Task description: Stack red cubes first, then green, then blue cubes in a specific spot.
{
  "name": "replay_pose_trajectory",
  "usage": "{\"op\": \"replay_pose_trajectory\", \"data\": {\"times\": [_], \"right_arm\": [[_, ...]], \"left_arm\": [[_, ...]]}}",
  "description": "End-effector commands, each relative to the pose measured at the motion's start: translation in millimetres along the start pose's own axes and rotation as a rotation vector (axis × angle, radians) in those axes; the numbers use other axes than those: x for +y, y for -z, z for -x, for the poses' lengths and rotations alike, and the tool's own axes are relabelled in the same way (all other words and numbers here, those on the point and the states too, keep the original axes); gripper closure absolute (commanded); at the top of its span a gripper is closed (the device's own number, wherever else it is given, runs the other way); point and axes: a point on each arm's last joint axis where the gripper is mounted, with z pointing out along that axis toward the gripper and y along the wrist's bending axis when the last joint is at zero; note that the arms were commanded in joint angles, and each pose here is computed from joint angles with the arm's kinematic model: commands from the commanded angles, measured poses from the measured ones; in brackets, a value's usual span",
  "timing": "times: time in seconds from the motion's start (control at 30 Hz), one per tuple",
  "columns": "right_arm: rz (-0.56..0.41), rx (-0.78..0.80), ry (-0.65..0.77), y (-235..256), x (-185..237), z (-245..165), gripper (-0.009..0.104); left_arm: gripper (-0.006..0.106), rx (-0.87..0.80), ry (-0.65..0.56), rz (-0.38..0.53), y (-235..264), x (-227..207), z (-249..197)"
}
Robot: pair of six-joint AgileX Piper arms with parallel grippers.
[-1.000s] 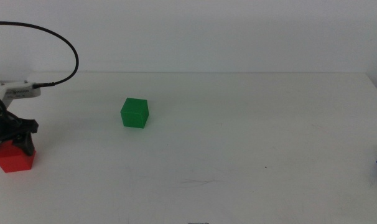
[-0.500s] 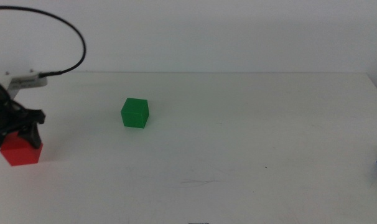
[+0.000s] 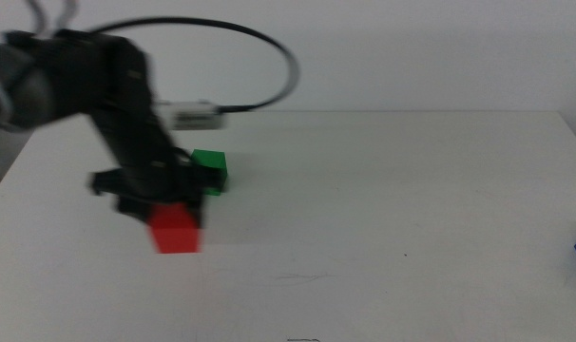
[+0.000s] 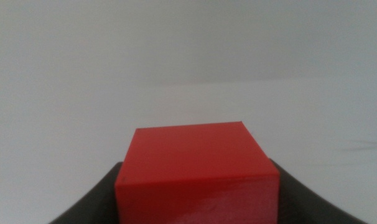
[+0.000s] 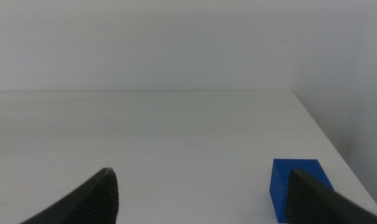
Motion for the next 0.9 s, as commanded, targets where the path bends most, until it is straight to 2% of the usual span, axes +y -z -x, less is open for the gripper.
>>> {"op": "replay_pose_trajectory", "data": {"times": [0.0,0.07,0.17,0.37,0.87], "right_arm": [[0.002,-0.116,0.021,3.5,0.5,13.9,0.001],[0.002,-0.116,0.021,3.5,0.5,13.9,0.001],[0.002,-0.116,0.021,3.5,0.5,13.9,0.001],[0.002,-0.116,0.021,3.5,0.5,13.9,0.001],[0.002,-0.116,0.021,3.5,0.5,13.9,0.001]], "left_arm": [[0.089,-0.122,-0.003,-0.067,24.2,-40.5,-5.7],[0.089,-0.149,-0.011,-0.079,19.8,-67.3,-12.9],[0.089,-0.129,0.053,-0.093,10.8,-94.6,-21.4],[0.089,-0.137,-0.012,-0.096,7.7,-134.9,-13.8],[0.089,-0.076,-0.003,-0.083,-31.7,-158.5,10.9]]}}
